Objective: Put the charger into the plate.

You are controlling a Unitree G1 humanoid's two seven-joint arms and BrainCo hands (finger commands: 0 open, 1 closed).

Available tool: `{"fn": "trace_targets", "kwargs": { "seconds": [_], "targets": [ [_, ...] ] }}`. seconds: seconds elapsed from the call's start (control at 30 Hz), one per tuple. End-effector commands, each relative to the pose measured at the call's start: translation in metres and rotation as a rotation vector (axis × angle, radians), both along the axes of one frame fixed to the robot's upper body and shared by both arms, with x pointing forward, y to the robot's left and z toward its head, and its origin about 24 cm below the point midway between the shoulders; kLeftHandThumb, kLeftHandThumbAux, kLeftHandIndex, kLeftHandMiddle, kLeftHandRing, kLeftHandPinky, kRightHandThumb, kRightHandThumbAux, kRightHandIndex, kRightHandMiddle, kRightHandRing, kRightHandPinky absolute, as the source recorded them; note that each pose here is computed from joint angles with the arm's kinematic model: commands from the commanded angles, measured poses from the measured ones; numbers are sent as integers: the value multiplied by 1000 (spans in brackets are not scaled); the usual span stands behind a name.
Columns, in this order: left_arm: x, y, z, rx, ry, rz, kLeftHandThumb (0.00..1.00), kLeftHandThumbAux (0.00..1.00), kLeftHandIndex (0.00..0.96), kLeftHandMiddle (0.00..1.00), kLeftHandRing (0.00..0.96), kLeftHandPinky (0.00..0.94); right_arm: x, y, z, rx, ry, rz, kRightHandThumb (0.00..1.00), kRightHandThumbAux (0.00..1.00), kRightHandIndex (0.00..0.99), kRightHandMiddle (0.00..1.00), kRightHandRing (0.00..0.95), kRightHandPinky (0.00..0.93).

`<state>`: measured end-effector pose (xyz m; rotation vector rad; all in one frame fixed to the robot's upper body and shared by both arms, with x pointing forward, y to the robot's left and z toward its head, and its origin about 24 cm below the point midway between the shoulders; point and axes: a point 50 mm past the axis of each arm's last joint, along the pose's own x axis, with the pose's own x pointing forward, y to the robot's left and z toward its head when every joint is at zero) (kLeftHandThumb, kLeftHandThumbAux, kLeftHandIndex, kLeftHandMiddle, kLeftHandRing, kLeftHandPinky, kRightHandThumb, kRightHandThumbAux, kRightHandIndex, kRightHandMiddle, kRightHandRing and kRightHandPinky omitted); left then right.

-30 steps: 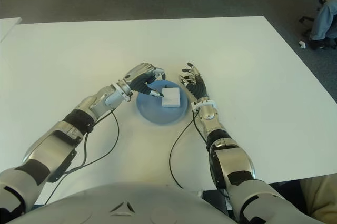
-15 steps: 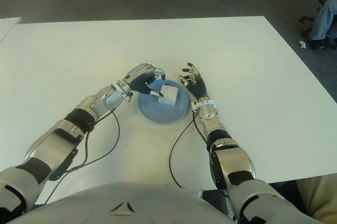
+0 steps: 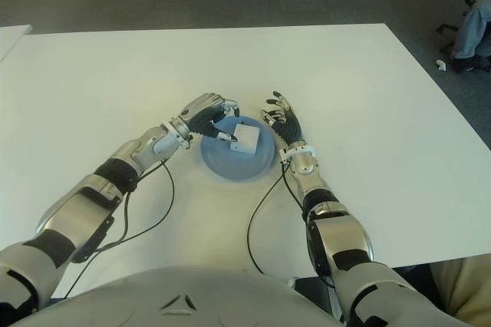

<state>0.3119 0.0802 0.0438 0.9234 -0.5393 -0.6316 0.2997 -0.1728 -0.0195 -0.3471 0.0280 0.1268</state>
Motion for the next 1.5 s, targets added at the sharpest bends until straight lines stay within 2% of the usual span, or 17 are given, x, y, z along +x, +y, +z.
{"fn": "trace_targets", "kwargs": {
  "seconds": [0.03,0.07,0.1,0.13,0.17,0.23,0.3,0.53,0.8,1.13,1.27,1.5],
  "targets": [
    [2,1,2,-4,13,-9,721,689,434,723,690,636,-27,2,-36,-20,196,29,81,566,0,232,377,381],
    [2,2,3,1,12,-20,716,689,431,667,634,586,-28,2,-36,-20,198,28,79,566,0,232,376,375],
    [2,3,4,9,11,-32,636,586,314,466,445,423,-28,2,-37,-20,199,27,73,563,0,231,369,365],
    [2,4,5,14,10,-41,574,512,207,308,296,295,-28,2,-37,-21,200,26,68,559,0,230,364,355],
    [2,6,7,22,5,-55,551,485,169,252,243,249,-28,3,-37,-21,201,26,67,558,0,230,362,351],
    [1,9,10,30,1,-68,444,392,69,103,99,102,-28,3,-37,-20,202,27,58,546,0,225,357,356],
    [1,14,17,34,-17,-81,397,354,35,52,50,52,-28,2,-37,-21,204,28,55,540,0,224,356,358],
    [3,17,26,19,-44,-80,265,297,2,3,3,3,-29,1,-39,-18,217,27,63,533,0,233,362,368],
    [8,20,32,-146,33,-45,196,294,0,0,0,0,-27,0,-37,-32,204,26,76,548,0,239,374,404],
    [19,47,25,-313,163,67,127,295,0,0,0,0,-26,0,-36,-39,204,30,63,537,0,239,379,382],
    [23,63,10,-400,262,181,103,296,0,0,0,0,-27,0,-36,-42,202,30,60,541,0,234,376,388],
    [18,84,-11,-470,346,321,84,328,0,0,0,0,-27,-1,-36,-37,204,27,62,559,0,231,377,386]
  ]
}}
